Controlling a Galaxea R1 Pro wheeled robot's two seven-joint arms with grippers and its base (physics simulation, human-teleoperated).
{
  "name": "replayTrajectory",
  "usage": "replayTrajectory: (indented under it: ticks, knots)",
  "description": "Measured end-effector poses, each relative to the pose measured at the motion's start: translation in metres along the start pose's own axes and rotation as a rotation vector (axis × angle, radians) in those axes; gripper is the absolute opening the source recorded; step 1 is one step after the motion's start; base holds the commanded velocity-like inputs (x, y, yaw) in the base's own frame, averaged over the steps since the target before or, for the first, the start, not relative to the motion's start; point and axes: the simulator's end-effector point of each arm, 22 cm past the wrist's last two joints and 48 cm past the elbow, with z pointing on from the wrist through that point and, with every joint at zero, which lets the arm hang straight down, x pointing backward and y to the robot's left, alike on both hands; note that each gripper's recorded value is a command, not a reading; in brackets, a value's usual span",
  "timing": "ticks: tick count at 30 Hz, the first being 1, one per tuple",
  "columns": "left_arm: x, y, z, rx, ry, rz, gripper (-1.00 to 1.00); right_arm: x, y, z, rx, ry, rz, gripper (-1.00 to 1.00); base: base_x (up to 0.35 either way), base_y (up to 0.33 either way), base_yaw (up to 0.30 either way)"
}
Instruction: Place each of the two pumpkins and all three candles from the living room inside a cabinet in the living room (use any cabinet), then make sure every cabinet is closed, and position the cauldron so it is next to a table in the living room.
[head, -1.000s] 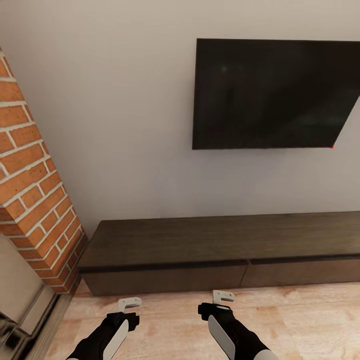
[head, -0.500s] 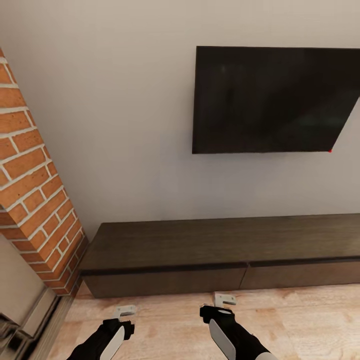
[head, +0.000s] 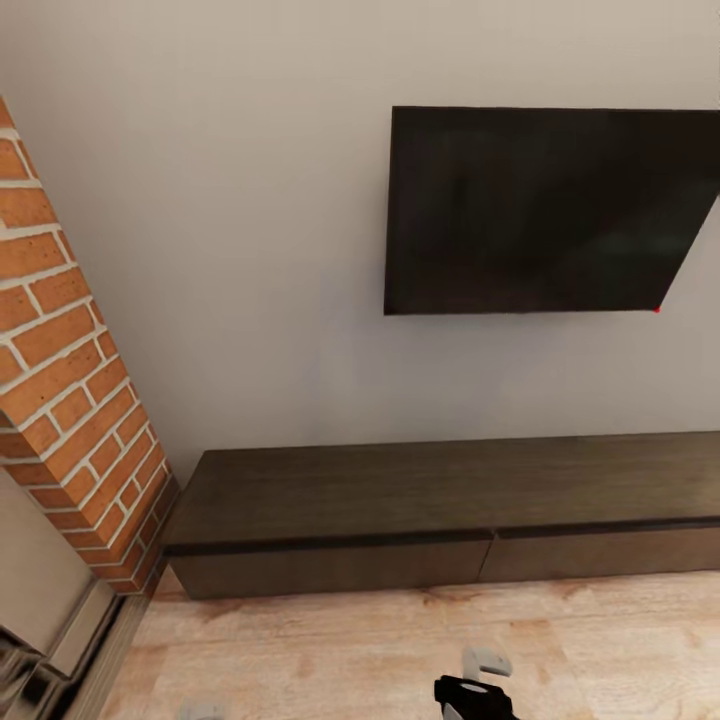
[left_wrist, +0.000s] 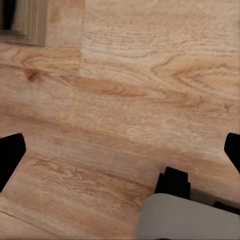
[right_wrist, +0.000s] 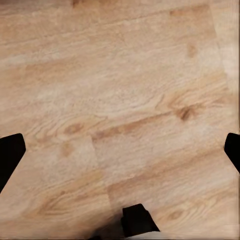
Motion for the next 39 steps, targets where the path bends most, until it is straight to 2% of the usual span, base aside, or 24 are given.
replayTrajectory:
  ticks: [3,6,14,18,21,25,30,33,37,39]
  knots:
    - [0.008,0.005,-0.003,-0.006,0.008,0.003,1.0,0.008,-0.004,-0.004,0.007,0.017,-0.004,1.0,0.0,0.0,0.0]
    - [0.033,0.01,-0.006,-0.005,0.038,0.018,1.0,0.027,-0.008,-0.008,0.014,0.04,-0.007,1.0,0.0,0.0,0.0]
    - [0.081,0.036,-0.01,0.033,0.083,0.038,1.0,0.067,-0.023,-0.021,0.035,0.048,0.004,1.0,0.0,0.0,0.0]
    - [0.093,0.062,-0.011,0.014,0.075,0.037,1.0,0.102,-0.046,-0.029,0.074,0.046,0.014,1.0,0.0,0.0,0.0]
    - [0.111,0.08,-0.014,-0.008,0.099,0.042,1.0,0.128,-0.067,-0.036,0.112,0.042,0.016,1.0,0.0,0.0,0.0]
    - [0.133,0.097,-0.02,-0.027,0.124,0.051,1.0,0.152,-0.079,-0.045,0.115,0.067,0.006,1.0,0.0,0.0,0.0]
    - [0.147,0.113,-0.028,-0.043,0.141,0.061,1.0,0.182,-0.088,-0.058,0.125,0.121,0.066,1.0,0.0,0.0,0.0]
    - [0.154,0.121,-0.032,-0.051,0.152,0.066,1.0,0.204,-0.086,-0.067,0.099,0.156,0.095,1.0,0.0,0.0,0.0]
    - [0.164,0.13,-0.039,-0.057,0.166,0.075,1.0,0.23,-0.074,-0.08,0.02,0.192,0.106,1.0,0.0,0.0,0.0]
    - [0.168,0.129,-0.041,-0.039,0.174,0.076,1.0,0.237,-0.069,-0.085,-0.011,0.202,0.109,1.0,0.0,0.0,0.0]
